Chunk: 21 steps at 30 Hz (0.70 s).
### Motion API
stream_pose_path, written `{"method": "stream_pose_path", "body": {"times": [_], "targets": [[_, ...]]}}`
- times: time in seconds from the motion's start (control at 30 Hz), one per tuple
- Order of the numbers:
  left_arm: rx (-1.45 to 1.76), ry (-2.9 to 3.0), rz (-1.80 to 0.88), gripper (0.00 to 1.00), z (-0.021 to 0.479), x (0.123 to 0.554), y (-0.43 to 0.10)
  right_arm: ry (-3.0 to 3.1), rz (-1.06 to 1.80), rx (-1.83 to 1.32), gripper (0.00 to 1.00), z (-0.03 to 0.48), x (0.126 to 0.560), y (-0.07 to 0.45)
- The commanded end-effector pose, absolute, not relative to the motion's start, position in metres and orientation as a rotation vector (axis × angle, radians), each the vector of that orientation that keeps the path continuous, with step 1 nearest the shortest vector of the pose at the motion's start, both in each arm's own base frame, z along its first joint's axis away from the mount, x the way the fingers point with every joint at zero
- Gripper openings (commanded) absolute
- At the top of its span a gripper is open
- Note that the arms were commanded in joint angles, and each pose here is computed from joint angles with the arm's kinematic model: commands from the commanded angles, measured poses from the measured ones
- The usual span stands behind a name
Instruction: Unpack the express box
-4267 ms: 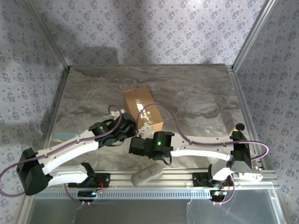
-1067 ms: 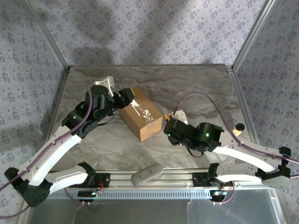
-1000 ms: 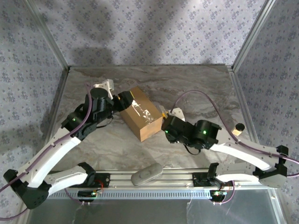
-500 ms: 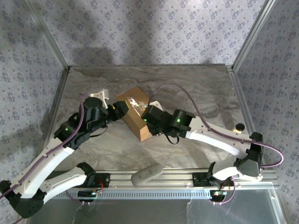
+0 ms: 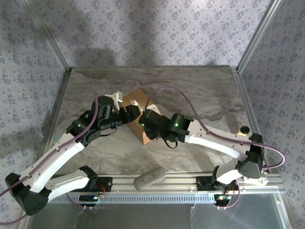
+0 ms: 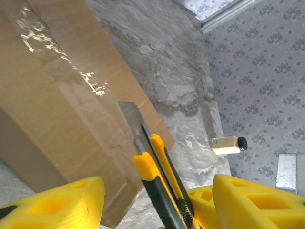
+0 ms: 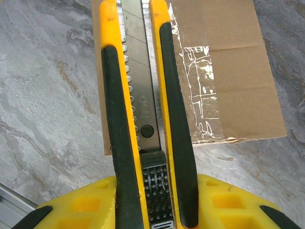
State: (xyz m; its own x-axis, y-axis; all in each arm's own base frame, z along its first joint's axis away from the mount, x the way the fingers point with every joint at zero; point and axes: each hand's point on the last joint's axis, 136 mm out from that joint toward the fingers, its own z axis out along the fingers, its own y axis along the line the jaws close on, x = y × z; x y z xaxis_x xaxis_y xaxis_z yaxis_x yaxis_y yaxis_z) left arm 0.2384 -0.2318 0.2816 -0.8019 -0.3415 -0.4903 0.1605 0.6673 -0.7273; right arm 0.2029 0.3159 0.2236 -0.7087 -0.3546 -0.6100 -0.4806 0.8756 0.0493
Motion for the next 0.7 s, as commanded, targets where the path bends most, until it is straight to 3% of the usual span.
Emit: {"method": "stream_pose_path", "body": {"times": [0.0,0.67], "targets": [[-0.101,2.192,-1.189,0.62,0.304,0.236,-0.245,2.398,0.283,-0.576,0.00,0.235,0.205,0.314],[-0.116,2.191,-1.157,0.58,0.305,0.249,-0.248,2.324,0.358,-0.563,0.00,0.268,0.205,0.310]]}}
